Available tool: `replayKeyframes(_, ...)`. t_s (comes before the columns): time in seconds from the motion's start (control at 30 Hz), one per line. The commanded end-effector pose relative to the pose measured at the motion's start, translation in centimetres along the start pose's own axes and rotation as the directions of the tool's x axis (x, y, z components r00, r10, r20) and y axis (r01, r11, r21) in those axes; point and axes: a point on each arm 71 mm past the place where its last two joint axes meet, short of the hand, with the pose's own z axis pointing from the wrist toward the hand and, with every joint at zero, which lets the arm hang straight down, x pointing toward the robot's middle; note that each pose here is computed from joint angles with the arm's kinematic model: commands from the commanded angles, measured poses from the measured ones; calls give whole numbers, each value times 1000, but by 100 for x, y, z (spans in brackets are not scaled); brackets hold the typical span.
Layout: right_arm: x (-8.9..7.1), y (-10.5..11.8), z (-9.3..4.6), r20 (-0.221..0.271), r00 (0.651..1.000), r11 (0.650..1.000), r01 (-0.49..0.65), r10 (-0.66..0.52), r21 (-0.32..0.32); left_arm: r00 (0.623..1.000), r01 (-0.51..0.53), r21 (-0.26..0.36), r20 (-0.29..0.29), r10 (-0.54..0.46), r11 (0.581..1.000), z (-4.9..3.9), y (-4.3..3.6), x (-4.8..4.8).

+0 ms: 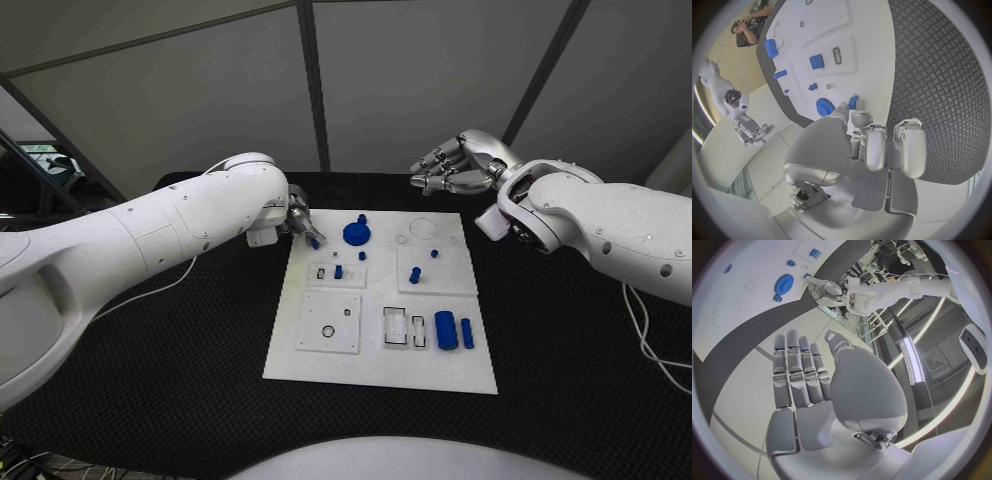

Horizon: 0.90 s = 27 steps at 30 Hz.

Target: Assemble the parts on the task board

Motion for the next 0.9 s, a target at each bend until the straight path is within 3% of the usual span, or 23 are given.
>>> replayKeyframes(0.03,0,13,7,-6,1000,1000,-1,1,-6,1000,2,27,4,-2,1000,-4,-17,-6)
replayKeyframes(0.4,-9,2,5,-5,1000,1000,0,0,-2,997,81,65,1,-81,995,-79,50,3)
replayKeyframes(0.6,-18,-8,2,-4,1000,1000,1,-1,0,993,113,90,9,-115,989,-199,100,30)
replayKeyframes(0.9,-33,-27,2,-2,1000,1000,2,-2,5,988,151,131,22,-155,980,-431,146,146)
